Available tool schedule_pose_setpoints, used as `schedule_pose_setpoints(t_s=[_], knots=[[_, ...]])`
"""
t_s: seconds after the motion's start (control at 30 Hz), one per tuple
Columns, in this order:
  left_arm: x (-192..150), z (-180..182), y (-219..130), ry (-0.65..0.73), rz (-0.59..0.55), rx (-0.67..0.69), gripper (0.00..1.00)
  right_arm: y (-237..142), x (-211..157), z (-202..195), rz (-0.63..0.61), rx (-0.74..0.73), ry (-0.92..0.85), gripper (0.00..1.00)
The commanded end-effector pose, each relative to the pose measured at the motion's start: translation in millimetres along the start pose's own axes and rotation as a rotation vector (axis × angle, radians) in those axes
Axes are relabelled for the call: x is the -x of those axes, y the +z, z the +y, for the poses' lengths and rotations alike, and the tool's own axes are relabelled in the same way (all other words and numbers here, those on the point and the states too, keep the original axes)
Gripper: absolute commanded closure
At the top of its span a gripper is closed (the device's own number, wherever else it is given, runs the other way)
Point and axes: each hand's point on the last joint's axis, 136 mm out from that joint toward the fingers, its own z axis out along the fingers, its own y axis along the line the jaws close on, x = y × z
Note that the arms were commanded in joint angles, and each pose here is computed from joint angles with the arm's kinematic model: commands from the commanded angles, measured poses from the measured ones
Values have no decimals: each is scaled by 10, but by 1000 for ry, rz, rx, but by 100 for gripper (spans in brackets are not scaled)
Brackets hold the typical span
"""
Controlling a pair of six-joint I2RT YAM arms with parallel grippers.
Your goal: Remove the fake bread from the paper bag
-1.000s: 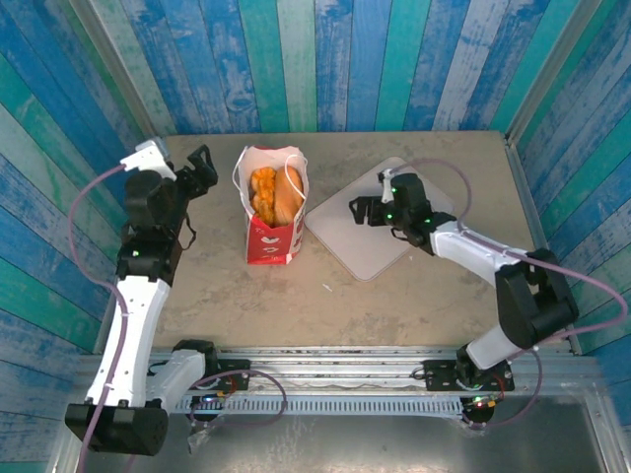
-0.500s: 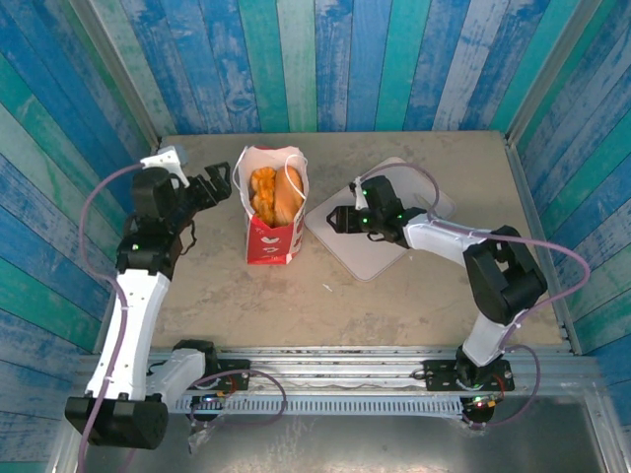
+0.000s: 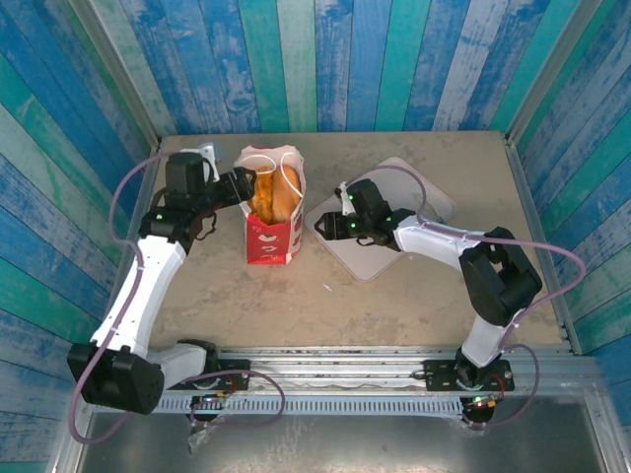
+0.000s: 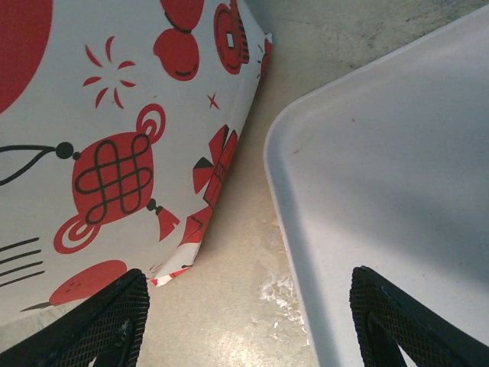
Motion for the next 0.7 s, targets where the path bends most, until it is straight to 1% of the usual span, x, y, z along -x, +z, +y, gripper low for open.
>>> schedule_pose_setpoints(t_s=[0.0,0.1,0.23,0.27,0.3,0.47,0.53,0.67], knots=[[53,-58,19,10,6,-10,14,12,-19,43,18,-11,-19,29],[76,-80,-25,11,2,-14,10,19,-16,59,21,-10,-22,29],[134,-136,-173,30,-12,-21,1,2,24,72,14,-13,-28,30],[153,-150,-213,37,-15,-21,1,-5,36,77,11,-12,-31,30],[162,-168,-254,47,-16,-26,6,-10,49,86,9,-12,-35,30],[232,-263,-490,103,-44,-46,6,-40,86,112,2,-11,-39,30],[241,-260,-559,116,-44,-33,6,-55,93,121,-2,-10,-39,30],[159,-125,-628,112,-16,40,6,-79,114,127,-9,-11,-38,31]])
